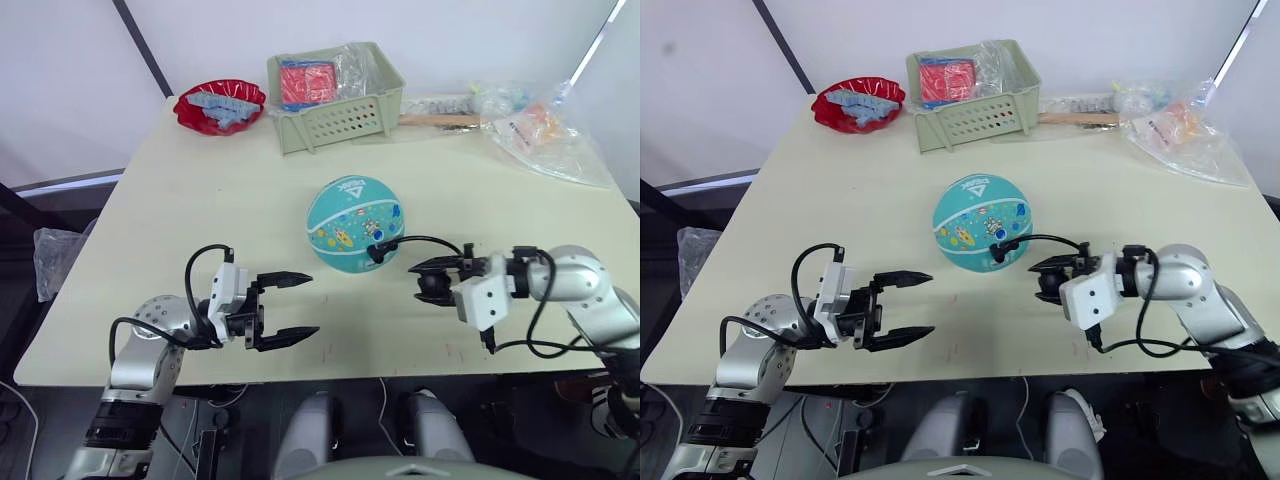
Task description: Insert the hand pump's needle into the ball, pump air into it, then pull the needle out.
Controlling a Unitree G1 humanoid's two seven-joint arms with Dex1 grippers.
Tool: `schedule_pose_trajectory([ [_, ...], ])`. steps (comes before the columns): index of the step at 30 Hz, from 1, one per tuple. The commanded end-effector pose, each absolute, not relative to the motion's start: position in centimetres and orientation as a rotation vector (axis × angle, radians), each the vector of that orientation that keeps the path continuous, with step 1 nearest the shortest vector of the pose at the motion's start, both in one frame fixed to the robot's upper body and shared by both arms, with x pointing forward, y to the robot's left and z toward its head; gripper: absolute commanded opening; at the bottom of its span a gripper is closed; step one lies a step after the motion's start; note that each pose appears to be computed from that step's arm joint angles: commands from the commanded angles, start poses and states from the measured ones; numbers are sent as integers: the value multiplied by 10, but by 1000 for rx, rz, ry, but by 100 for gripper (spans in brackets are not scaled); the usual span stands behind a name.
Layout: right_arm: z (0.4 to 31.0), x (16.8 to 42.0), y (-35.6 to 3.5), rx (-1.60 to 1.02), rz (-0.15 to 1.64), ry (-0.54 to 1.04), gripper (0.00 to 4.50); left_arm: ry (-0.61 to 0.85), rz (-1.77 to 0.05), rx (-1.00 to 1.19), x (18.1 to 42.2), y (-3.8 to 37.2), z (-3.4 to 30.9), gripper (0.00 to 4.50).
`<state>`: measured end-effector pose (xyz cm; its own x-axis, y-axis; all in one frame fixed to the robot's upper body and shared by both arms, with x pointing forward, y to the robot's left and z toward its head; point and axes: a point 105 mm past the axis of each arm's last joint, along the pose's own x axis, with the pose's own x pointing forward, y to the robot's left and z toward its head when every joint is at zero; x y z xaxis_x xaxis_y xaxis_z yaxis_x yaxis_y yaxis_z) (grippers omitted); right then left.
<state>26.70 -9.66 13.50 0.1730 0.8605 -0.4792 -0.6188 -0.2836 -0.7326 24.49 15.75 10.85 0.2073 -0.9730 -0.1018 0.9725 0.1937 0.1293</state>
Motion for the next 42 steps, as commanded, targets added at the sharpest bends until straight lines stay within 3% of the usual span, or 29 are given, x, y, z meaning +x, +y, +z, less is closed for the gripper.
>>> schedule_pose_trajectory([
  [1,123,260,-86,-1050,1588,-228,158,-39,-1368,202,244,155,116,450],
  [6,102,266,-77,-967,1633,-143,158,-42,-1357,203,243,154,116,450],
  [15,86,282,-74,-976,1609,-127,158,-44,-1350,204,244,153,117,450],
  [18,87,281,-74,-979,1603,-145,281,-46,-1351,207,244,153,117,450],
  [20,91,278,-75,-978,1604,-177,336,-46,-1351,207,244,153,117,450],
  [21,95,277,-76,-981,1598,-211,404,-44,-1352,207,243,153,117,450],
  [23,101,274,-79,-982,1593,-246,437,-42,-1353,206,243,153,116,450],
  [32,136,255,-89,-881,1538,-404,437,-48,-1358,207,244,151,116,450],
  [42,168,243,-119,-517,1210,-409,437,-123,-1298,179,265,145,133,450],
])
